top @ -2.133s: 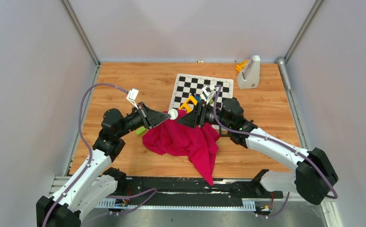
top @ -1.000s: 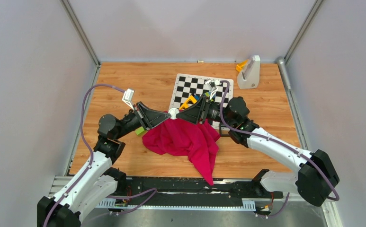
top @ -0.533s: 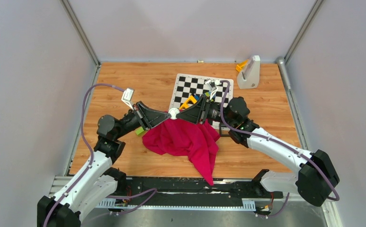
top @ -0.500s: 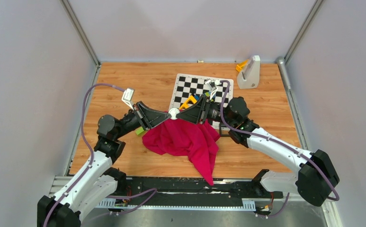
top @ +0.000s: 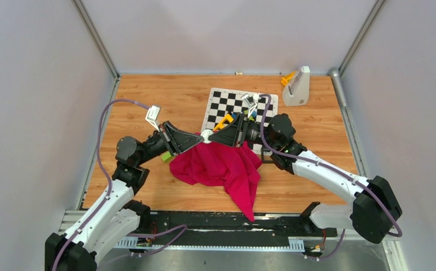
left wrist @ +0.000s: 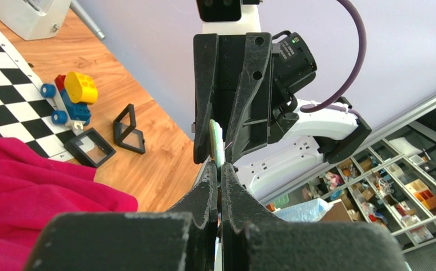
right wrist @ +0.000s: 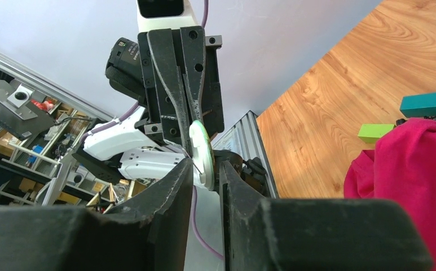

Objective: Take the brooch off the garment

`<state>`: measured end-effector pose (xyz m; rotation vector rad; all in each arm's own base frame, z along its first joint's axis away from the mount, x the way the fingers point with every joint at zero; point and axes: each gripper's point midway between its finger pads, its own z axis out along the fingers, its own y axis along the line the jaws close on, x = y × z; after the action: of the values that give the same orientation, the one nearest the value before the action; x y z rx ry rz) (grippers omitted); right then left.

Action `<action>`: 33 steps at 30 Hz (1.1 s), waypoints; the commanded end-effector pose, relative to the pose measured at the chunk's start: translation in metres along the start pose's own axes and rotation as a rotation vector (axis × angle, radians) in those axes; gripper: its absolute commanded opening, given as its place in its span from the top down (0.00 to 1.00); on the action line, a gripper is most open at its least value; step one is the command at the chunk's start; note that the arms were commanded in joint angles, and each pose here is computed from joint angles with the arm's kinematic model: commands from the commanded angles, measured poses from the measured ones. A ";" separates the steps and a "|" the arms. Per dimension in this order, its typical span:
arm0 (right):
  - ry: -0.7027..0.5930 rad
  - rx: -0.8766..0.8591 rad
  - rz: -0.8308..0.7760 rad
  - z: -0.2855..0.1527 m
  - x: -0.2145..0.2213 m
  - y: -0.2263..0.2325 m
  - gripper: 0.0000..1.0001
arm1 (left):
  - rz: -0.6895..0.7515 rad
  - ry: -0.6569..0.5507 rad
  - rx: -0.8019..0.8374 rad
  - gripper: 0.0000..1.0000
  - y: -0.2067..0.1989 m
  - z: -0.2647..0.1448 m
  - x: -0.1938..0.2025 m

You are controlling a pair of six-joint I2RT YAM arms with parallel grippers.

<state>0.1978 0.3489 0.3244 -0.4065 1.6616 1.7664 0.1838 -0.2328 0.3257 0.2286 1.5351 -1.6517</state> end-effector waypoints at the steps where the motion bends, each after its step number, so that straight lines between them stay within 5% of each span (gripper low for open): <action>1: -0.014 -0.038 -0.012 0.008 -0.012 0.013 0.76 | 0.055 0.037 0.054 1.00 -0.014 0.000 0.000; 16: 0.002 0.040 0.044 0.014 -0.010 -0.006 0.86 | 0.128 0.053 0.030 1.00 -0.018 -0.003 -0.001; 26: -0.089 0.193 0.087 0.011 -0.022 -0.032 0.99 | 0.173 0.043 0.018 1.00 -0.018 -0.005 -0.003; 33: -0.151 0.216 0.101 0.006 -0.026 -0.038 0.98 | 0.180 0.038 -0.008 1.00 -0.013 -0.006 -0.002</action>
<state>0.2187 0.3567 0.3076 -0.2465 1.8098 1.7062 0.1948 -0.2261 0.3069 0.2416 1.6064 -1.4972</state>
